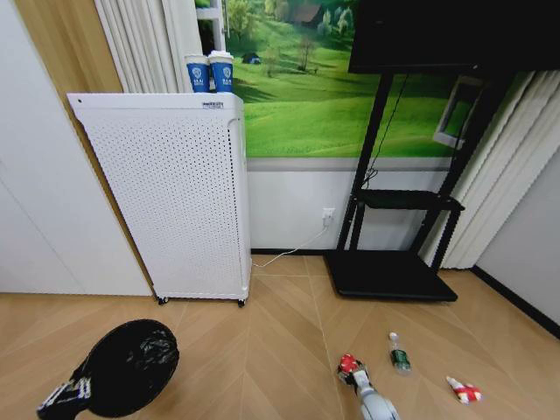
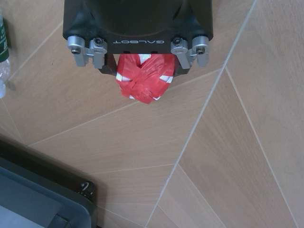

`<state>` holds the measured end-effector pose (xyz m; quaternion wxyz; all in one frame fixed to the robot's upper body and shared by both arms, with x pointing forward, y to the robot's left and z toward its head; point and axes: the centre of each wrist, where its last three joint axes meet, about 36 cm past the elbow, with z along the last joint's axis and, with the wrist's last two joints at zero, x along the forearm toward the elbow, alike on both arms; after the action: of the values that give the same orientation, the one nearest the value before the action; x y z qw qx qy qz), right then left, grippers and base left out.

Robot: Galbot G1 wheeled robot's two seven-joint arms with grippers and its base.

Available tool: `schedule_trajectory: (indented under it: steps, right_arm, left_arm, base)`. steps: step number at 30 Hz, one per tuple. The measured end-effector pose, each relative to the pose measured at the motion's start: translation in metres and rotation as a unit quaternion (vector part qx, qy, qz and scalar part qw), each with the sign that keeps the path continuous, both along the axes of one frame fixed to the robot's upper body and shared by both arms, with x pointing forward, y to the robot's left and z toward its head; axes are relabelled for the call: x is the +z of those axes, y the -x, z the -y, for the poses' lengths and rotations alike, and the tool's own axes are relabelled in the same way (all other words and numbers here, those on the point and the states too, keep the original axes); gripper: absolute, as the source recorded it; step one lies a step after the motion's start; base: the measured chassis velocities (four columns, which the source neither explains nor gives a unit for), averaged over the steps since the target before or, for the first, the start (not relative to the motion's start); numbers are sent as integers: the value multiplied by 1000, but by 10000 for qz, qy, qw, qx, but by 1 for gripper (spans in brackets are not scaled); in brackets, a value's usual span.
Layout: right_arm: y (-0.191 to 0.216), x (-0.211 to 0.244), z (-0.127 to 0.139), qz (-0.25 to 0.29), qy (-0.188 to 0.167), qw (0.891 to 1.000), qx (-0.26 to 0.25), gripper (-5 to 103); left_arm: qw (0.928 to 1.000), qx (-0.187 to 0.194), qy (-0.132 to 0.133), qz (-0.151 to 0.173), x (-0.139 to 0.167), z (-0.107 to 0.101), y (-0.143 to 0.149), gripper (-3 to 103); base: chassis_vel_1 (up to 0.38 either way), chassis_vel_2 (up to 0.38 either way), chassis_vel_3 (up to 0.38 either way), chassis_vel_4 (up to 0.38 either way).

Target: Pick up the trash bin and place the garbage on the floor into it.

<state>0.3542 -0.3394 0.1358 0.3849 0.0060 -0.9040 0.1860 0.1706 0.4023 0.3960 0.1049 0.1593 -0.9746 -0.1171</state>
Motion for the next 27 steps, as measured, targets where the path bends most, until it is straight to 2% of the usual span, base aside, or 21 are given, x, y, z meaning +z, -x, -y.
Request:
schedule_trajectory:
  steps: [1,4,6,10,13,14,16,17,19,20,23,24,26,27]
  right_arm:
    - [2,0,1,2,0,10000,-16,61]
    - [3,1,2,12,-3,10000,-33,57]
    - [6,2,2,54,-22,10000,-80,51]
    - [8,4,2,123,-74,9998,-143,47]
    - [7,20,0,674,-419,9966,-227,47]
    - [7,20,0,674,-419,9966,-227,47]
    - [6,44,-6,1203,-744,9898,-171,47]
    - [6,44,-6,1203,-744,9898,-171,47]
    - [0,84,-19,1703,-1146,9786,-98,47]
    - [0,84,-19,1703,-1146,9786,-98,47]
    - [-5,138,-48,2117,-1702,9621,256,47]
    - [-5,138,-48,2117,-1702,9621,256,47]
    - [6,165,-60,2358,-1895,9518,517,47]
    - [6,165,-60,2358,-1895,9518,517,47]
  left_arm:
    - [10000,-5,13,5,0,2,-1,7]
    - [10000,-10,21,6,1,2,-3,7]
    - [10000,-40,26,12,1,3,-6,7]
    - [10000,-87,30,15,2,4,-12,7]
    - [9996,-274,82,48,3,9,-32,7]
    - [9996,-274,82,48,3,9,-32,7]
    - [9983,-559,123,50,4,11,-53,7]
    - [9983,-559,123,50,4,11,-53,7]
    - [9956,-921,94,132,11,9,-80,7]
    - [9956,-921,94,132,11,9,-80,7]
    - [9921,-1175,375,219,10,4,-104,7]
    - [9921,-1175,375,219,10,4,-104,7]
    - [9883,-1374,621,237,1,7,-131,7]
    - [9883,-1374,621,237,1,7,-131,7]
  base:
    - [0,0,0,0]
    - [0,0,0,0]
    - [0,0,0,0]
    - [0,0,0,0]
    - [0,0,0,0]
    - [0,0,0,0]
    - [0,0,0,0]
    - [0,0,0,0]
    - [0,0,0,0]
    - [0,0,0,0]
    - [0,0,0,0]
    - [0,0,0,0]
    - [0,0,0,0]
    - [0,0,0,0]
